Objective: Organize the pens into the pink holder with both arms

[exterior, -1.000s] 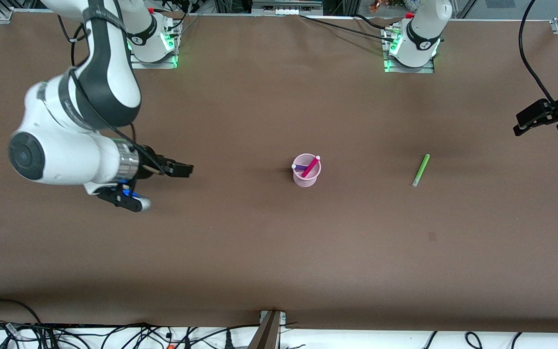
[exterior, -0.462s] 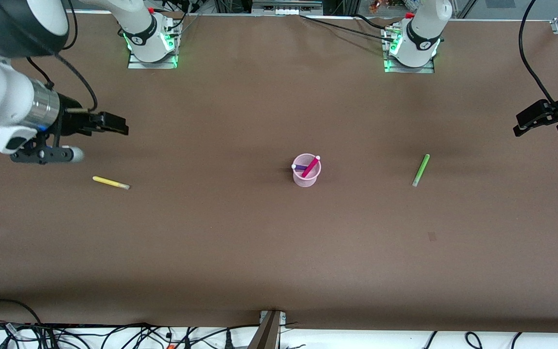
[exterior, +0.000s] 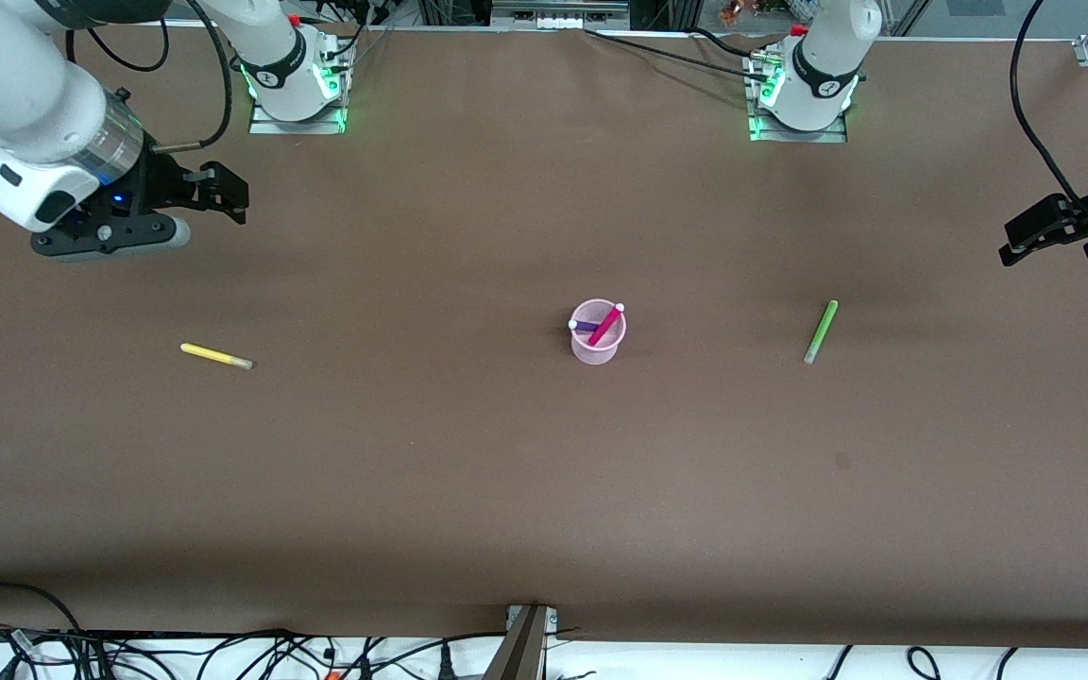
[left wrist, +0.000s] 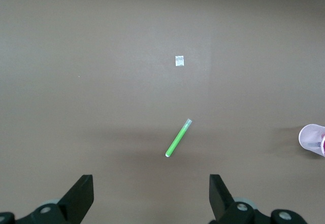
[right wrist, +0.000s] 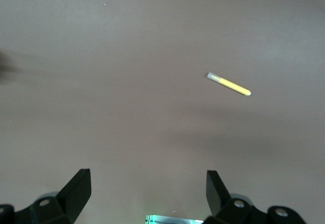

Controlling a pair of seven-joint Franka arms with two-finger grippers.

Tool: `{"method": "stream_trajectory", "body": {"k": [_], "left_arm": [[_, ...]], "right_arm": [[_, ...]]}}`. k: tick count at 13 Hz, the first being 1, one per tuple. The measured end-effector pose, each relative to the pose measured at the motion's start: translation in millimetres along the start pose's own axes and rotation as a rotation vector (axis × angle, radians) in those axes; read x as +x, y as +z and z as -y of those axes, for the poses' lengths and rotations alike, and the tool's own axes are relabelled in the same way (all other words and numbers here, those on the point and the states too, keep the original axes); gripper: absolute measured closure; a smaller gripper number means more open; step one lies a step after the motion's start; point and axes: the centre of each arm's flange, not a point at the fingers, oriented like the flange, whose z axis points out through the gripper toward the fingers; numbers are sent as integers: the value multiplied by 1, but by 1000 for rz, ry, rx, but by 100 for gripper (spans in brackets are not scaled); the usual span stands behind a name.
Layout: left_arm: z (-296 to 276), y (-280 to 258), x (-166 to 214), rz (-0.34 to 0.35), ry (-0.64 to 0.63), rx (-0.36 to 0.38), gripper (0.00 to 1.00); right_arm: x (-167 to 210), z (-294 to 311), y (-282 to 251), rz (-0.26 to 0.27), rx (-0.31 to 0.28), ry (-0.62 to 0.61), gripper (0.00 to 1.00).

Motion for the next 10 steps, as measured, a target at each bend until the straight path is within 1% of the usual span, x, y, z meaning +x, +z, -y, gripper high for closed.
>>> {"method": "stream_trajectory", "body": {"k": [2, 6, 10], "left_arm": [[0, 0, 0, 0, 0, 0, 0], [-2, 0, 0, 0, 3, 0, 0], [-2, 0, 0, 0, 3, 0, 0]], "right_arm": [[-6, -10, 2, -31, 6, -8, 0], [-20, -24, 2, -61, 7, -80, 0], [-23, -25, -7, -85, 7, -90, 0]]}}
